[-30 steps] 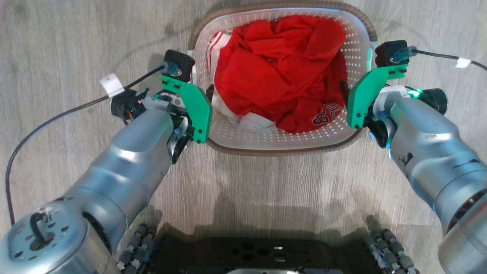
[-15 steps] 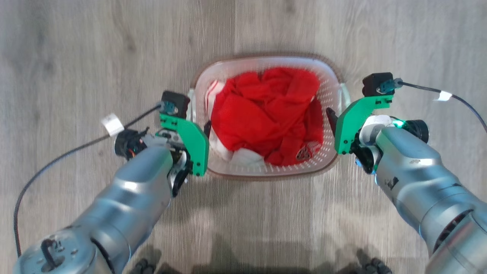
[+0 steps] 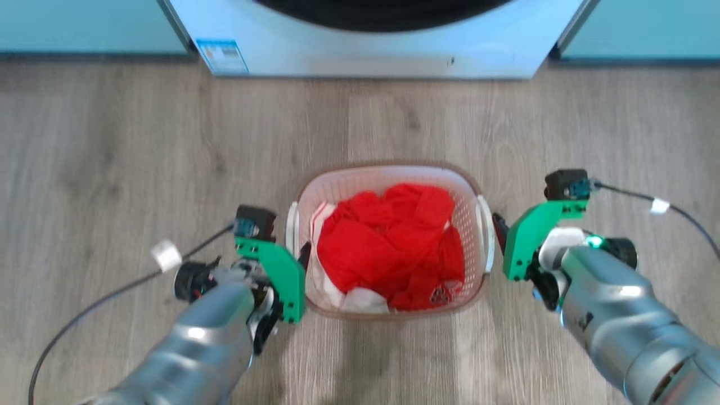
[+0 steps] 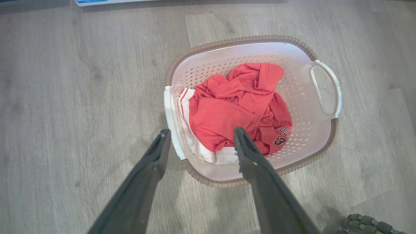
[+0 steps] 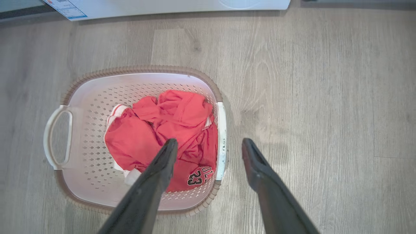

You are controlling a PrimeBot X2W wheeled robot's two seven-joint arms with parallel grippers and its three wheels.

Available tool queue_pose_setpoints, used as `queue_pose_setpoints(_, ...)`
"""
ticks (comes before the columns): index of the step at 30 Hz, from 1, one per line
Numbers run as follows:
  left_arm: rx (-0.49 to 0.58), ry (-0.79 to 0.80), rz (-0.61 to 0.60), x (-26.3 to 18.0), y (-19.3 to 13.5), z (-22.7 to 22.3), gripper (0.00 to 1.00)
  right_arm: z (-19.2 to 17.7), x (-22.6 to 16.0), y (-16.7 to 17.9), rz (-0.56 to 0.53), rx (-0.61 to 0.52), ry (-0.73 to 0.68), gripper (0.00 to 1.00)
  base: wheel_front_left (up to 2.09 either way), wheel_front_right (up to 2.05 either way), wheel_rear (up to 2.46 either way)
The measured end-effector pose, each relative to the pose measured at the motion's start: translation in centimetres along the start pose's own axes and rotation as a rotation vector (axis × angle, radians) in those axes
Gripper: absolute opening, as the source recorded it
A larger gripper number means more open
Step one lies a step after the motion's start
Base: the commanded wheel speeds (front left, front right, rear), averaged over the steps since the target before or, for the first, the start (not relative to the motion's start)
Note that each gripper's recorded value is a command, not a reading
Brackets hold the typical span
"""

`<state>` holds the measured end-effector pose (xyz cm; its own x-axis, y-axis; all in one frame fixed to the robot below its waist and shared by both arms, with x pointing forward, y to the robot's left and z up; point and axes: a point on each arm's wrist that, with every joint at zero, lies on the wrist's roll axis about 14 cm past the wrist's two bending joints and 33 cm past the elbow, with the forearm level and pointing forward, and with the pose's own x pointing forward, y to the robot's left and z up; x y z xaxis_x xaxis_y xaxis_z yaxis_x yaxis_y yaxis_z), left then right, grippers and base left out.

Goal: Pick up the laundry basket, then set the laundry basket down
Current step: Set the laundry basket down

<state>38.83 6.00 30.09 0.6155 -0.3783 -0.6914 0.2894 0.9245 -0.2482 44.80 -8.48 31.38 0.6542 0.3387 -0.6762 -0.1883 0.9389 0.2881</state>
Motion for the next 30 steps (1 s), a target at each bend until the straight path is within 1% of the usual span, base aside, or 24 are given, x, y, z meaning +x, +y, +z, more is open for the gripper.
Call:
queue_pose_setpoints(5, 0.004, -0.096, 0.023, -2.5, -0.2, 1.2, 1.00, 2.0, -2.6, 1.9, 0.035, -0.008, -0.136, 1.00, 0.00, 0.00, 0.00)
queue_pose_setpoints(8, 0.009, -0.162, 0.031, -4.0, -0.5, 2.5, 1.00, 3.9, -4.4, 3.2, 0.066, -0.003, -0.236, 1.00, 0.00, 0.00, 0.00)
queue_pose_setpoints(10, -0.011, -0.219, 0.041, -5.0, -0.6, 4.0, 1.00, 5.4, -5.7, 3.9, 0.087, 0.001, -0.296, 1.00, 0.00, 0.00, 0.00)
queue_pose_setpoints(12, -0.017, -0.310, 0.048, -6.1, -0.8, 6.7, 1.00, 7.6, -7.2, 4.5, 0.107, 0.015, -0.373, 1.00, 0.00, 0.00, 0.00)
queue_pose_setpoints(17, 0.002, -0.601, 0.062, -10.6, -1.1, 14.8, 1.00, 15.7, -12.6, 4.8, 0.144, 0.001, -0.655, 1.00, 0.00, 0.00, 0.00)
queue_pose_setpoints(19, -0.010, -0.720, 0.072, -12.8, -1.2, 16.9, 1.00, 17.4, -14.9, 4.8, 0.152, -0.002, -0.756, 1.00, 0.00, 0.00, 0.00)
queue_pose_setpoints(21, -0.006, -0.803, 0.090, -14.6, -1.3, 17.3, 1.00, 17.5, -16.5, 4.8, 0.151, -0.036, -0.822, 1.00, 0.00, 0.00, 0.00)
queue_pose_setpoints(25, -0.016, -0.905, 0.119, -17.5, -1.1, 16.2, 1.00, 15.3, -18.6, 5.5, 0.141, -0.066, -0.901, 1.00, 0.00, 0.00, 0.00)
queue_pose_setpoints(27, -0.018, -0.965, 0.126, -19.1, -1.0, 16.3, 1.00, 14.7, -19.8, 6.4, 0.140, -0.132, -0.941, 1.00, 0.00, 0.00, 0.00)
queue_pose_setpoints(30, -0.012, -1.059, 0.117, -21.5, -1.2, 17.2, 1.00, 15.8, -22.5, 6.1, 0.112, -0.099, -1.055, 1.00, 0.00, 0.00, 0.00)
